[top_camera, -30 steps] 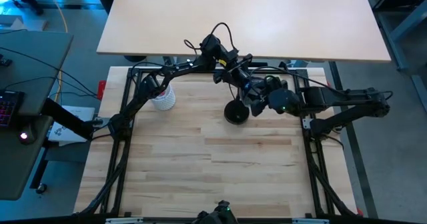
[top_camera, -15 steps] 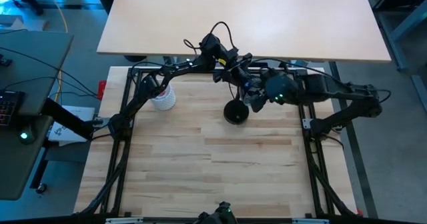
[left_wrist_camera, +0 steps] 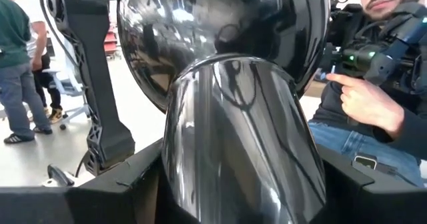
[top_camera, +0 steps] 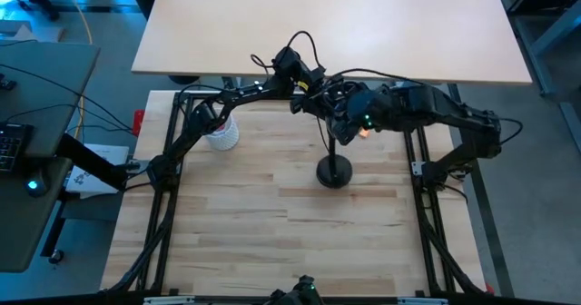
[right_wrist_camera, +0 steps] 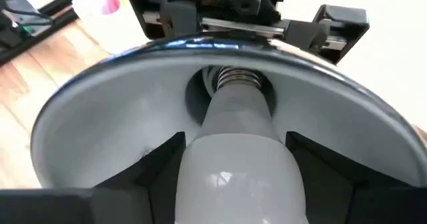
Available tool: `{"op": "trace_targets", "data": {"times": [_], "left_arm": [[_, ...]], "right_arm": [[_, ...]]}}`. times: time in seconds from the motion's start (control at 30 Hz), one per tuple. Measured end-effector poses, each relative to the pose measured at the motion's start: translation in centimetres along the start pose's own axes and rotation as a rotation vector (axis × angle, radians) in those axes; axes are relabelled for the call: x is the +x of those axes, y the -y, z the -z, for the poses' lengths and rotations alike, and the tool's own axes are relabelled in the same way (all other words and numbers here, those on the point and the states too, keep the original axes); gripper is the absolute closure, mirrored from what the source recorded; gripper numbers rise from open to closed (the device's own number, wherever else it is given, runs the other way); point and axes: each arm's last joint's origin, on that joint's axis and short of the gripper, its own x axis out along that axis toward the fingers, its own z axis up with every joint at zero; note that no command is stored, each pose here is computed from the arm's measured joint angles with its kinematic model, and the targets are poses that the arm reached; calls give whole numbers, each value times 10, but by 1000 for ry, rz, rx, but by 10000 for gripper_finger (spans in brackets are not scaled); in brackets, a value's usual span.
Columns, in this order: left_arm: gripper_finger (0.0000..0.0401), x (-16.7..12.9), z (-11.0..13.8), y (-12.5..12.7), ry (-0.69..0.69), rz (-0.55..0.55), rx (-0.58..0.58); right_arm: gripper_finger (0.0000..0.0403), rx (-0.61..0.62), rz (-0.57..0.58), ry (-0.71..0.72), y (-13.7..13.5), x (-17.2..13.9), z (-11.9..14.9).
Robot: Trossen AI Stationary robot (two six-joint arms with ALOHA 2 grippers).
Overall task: Screw lightbulb
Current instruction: Insert the light bulb into the desk lamp
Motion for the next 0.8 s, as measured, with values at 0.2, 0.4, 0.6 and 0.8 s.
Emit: {"op": "trace_targets", "data": {"times": [0.2,0.4,0.6,0.8], "left_arm": [[144,-3,0,0,-9,8,-2],[144,-17,-1,1,-33,18,-49],[144,-17,-1,1,-28,9,-87],[139,-13,2,-1,-35,26,-153]], "right_arm": [[176,-54,-1,-32,-6,-3,8],[176,-118,81,11,-24,-14,37],[176,-142,115,42,-42,-13,71],[176,-135,113,79,-55,-14,96]]}}
